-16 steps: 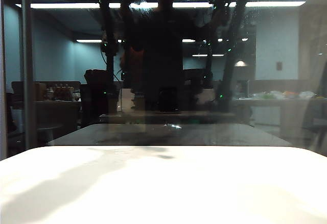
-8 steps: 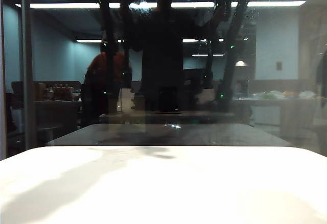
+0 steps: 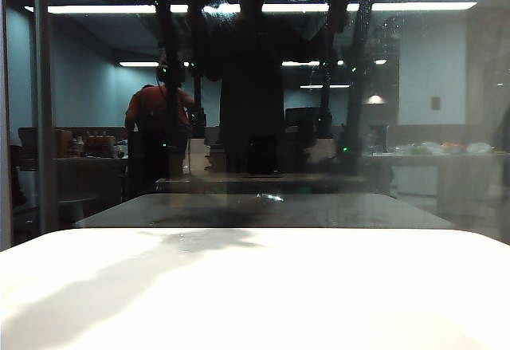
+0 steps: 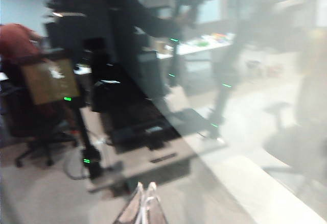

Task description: Reach upward to find where there is water on the glass, pick up the sponge from the table, dry the water, and finally place the sponge back on the table.

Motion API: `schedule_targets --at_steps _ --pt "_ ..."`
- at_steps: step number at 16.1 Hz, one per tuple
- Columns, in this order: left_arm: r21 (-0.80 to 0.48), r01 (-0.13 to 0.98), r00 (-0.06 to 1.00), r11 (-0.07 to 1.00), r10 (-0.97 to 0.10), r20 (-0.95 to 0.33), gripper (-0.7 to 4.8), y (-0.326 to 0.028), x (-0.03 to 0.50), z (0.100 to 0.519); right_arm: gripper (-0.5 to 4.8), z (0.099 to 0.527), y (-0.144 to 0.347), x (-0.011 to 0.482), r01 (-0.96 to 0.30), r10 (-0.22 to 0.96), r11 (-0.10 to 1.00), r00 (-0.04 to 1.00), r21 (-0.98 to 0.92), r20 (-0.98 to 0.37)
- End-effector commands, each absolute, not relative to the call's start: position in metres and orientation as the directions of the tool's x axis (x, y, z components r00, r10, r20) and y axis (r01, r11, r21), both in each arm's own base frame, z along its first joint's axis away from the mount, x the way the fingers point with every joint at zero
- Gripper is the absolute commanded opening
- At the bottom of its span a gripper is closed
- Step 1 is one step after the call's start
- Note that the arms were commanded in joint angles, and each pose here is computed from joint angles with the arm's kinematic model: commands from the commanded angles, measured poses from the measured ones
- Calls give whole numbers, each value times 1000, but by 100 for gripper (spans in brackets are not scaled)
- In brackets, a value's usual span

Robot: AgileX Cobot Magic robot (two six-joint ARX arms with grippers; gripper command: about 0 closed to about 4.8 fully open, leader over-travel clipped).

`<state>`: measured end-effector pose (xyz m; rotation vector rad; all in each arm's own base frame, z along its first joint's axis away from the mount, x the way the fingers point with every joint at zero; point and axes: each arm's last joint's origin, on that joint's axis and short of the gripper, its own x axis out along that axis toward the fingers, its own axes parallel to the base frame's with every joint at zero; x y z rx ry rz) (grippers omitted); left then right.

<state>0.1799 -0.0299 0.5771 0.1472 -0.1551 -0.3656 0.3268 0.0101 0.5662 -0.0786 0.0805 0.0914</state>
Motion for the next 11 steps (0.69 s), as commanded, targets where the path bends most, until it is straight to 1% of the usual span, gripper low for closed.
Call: schedule_targets --at_steps 1,4,8,9,11 --pt "175 347 918 921 -372 139 -6 -30 174 580 -6 564 25 321 -87 68 984 990 -155 -126" --pt "174 360 913 917 -384 134 -6 -33 174 579 -6 576 21 292 -44 22 984 992 -174 -125" --pt "173 387 902 906 -410 132 -6 -38 173 579 -6 572 20 274 -53 22 983 984 -176 -176" --pt "173 388 902 905 -411 129 -6 -37 171 579 -6 573 19 265 -56 21 981 984 -188 -179" --pt "171 391 902 904 -413 124 -6 -37 168 579 -6 574 27 246 -31 -21 965 981 -261 -193"
